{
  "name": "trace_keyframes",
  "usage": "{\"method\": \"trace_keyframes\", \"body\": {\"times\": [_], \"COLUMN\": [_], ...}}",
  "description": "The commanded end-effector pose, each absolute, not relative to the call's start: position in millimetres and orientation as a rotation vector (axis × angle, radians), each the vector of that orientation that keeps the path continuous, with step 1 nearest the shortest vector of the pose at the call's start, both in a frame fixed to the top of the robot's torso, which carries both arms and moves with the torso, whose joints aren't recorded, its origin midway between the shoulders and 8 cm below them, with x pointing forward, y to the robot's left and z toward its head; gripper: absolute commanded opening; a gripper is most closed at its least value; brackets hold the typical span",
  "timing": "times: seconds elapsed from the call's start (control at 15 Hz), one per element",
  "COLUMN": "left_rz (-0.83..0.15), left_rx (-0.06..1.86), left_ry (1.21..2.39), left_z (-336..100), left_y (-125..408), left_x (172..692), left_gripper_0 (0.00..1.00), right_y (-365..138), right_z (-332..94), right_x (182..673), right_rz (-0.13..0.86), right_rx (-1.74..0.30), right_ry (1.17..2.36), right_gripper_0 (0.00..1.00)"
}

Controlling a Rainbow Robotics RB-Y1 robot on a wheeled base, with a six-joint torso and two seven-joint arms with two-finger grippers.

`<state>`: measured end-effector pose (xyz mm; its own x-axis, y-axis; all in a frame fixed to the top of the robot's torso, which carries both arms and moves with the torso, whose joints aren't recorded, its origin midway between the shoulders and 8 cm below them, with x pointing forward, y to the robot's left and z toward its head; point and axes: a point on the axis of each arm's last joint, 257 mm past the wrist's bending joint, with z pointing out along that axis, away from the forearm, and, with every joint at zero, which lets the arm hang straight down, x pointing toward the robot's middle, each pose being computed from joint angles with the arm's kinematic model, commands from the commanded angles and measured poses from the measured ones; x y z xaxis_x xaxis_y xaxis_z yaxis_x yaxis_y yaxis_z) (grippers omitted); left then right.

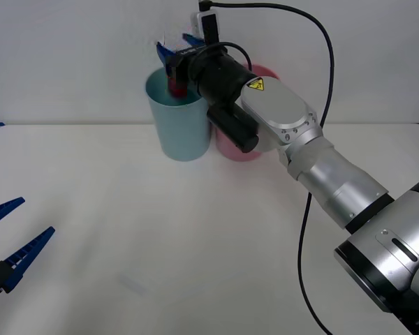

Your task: Grasp the object on the table and drop it into the matching bin: aluminum can to the light blue bin, PET bottle to the pink bin.

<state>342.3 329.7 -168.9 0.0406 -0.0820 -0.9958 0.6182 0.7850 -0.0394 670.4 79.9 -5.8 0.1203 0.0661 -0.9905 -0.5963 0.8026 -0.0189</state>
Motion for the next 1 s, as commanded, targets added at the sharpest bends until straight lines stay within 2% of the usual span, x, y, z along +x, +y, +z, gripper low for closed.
{"method": "trace_keyframes", "body": {"times": [0.07,0.53,1.0], "left_rz": [-0.567,-0.567,-0.567], "left_rx": [0.465,0.465,0.465], "left_ry": [1.441,1.441,1.441], "left_z": [-168.9,-168.9,-168.9], "left_y": [329.7,329.7,329.7], "left_x": [342.3,342.3,342.3], "left_gripper_0": [1.0,1.0,1.0], "right_y": [79.9,72.1,46.4], "right_z": [-7.2,-4.3,-13.1], "right_x": [670.2,661.2,605.2], "right_rz": [0.505,0.517,0.567], "right_rx": [-0.477,-0.49,-0.589], "right_ry": [1.376,1.349,1.275], "right_gripper_0": [1.0,1.0,1.0]}}
